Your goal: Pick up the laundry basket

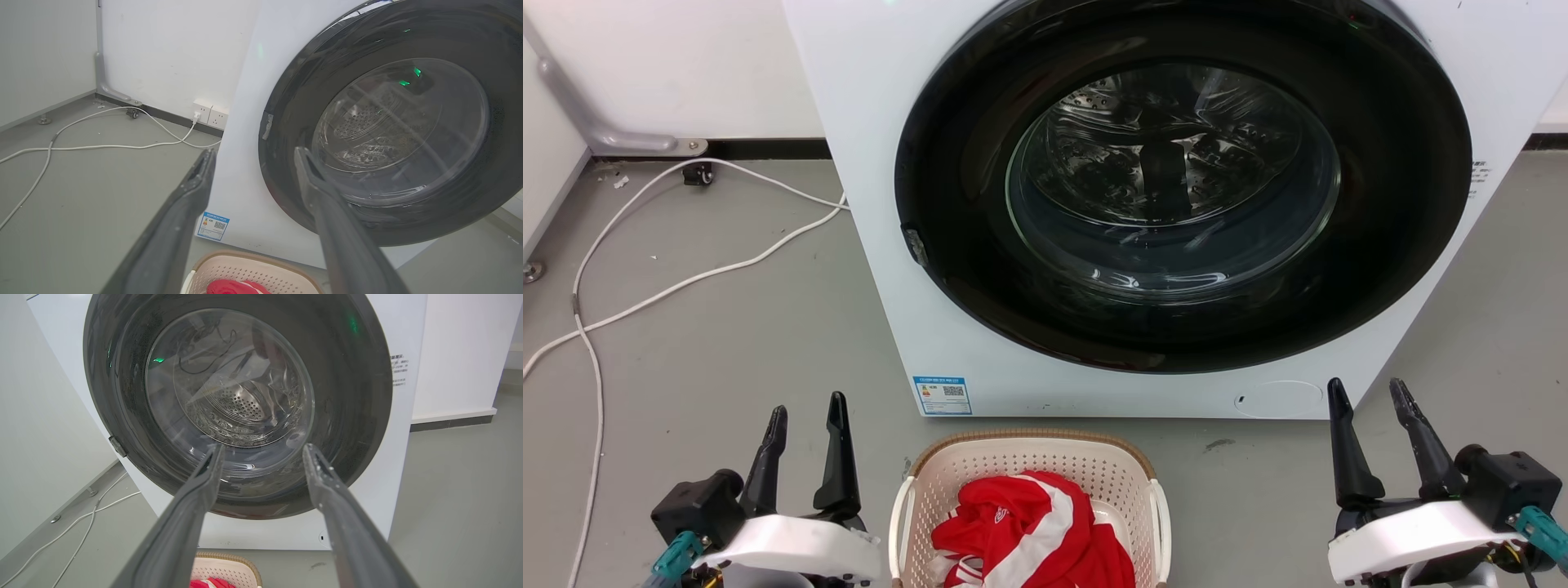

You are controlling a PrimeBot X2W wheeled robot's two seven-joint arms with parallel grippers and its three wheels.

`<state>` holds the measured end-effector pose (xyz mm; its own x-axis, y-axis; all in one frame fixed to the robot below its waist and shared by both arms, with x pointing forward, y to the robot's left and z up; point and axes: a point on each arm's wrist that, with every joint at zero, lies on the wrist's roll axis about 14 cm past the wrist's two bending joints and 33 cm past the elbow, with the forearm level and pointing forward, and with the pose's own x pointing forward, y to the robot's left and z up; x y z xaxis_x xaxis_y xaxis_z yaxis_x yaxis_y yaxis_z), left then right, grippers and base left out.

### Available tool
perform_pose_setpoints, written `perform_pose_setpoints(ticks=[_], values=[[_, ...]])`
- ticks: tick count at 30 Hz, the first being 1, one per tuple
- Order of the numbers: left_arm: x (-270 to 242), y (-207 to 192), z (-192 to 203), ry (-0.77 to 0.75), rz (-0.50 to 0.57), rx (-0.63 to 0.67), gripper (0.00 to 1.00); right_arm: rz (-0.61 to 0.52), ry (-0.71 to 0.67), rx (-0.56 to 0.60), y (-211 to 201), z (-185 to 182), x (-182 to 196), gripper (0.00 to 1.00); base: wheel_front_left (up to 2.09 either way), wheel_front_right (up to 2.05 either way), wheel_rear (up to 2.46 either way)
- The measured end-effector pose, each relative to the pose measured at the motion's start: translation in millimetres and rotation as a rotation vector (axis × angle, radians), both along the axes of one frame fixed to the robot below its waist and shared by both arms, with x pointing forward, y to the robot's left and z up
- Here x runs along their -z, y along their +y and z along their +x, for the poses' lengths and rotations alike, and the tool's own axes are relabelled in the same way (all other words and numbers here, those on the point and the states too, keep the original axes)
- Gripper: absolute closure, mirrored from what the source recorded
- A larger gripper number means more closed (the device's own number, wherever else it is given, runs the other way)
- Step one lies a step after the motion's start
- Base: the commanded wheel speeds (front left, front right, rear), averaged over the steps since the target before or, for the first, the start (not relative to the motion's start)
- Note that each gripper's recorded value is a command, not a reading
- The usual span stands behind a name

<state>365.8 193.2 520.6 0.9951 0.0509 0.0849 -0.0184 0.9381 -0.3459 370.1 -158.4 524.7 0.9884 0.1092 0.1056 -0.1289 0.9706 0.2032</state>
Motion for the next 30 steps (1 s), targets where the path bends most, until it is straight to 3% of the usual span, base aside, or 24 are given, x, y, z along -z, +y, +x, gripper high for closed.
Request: perform_pose_setpoints(ticks=[30], values=[[1.0,-8.9,-8.4,-0.023,0.237,0.02,0.0,-0.181,-0.073,-0.028,10.5,-6.4,-7.8,0.0,0.0,0.0,0.0]])
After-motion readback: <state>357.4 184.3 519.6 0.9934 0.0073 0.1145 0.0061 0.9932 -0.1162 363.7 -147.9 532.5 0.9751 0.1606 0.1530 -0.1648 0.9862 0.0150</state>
